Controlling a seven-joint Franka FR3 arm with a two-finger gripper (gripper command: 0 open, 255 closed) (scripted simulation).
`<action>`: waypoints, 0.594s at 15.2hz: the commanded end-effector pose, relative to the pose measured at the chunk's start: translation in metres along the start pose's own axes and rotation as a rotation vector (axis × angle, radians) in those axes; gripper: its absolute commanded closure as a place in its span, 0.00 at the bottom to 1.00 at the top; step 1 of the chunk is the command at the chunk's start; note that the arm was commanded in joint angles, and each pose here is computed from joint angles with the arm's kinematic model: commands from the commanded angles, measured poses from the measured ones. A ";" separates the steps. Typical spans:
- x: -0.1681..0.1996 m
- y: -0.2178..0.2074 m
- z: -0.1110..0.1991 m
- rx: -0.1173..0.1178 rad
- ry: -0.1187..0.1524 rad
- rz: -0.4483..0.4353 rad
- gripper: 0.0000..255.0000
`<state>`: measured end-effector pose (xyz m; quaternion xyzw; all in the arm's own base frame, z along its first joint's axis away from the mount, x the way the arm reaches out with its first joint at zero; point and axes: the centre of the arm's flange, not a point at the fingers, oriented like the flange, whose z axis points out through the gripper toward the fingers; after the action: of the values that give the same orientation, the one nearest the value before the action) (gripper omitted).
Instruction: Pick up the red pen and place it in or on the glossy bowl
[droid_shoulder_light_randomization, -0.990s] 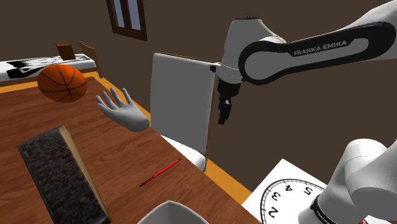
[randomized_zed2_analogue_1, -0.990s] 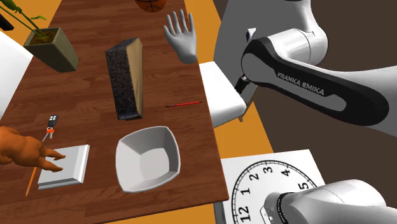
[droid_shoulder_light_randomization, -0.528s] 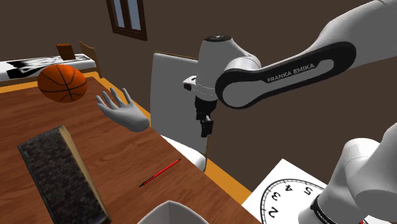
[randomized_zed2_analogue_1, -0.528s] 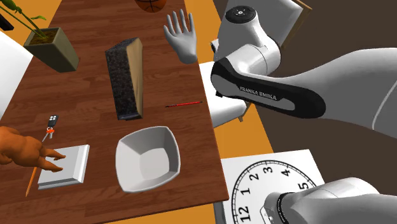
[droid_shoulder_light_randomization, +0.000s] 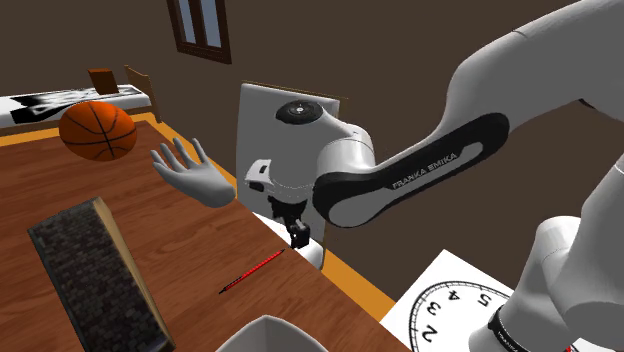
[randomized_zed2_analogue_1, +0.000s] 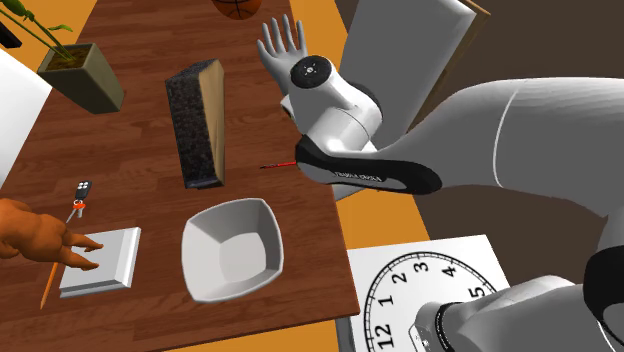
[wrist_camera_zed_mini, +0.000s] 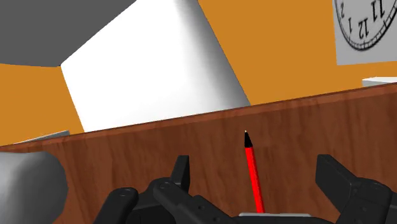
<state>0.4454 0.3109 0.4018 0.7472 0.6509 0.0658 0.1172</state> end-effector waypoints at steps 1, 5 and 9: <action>0.021 -0.011 0.010 -0.022 -0.002 -0.094 0.00; 0.039 -0.022 0.032 -0.039 -0.005 -0.170 0.00; 0.039 -0.021 0.053 -0.039 -0.005 -0.170 0.00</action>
<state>0.4423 0.3465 0.3494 0.6873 0.7100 0.0665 0.1383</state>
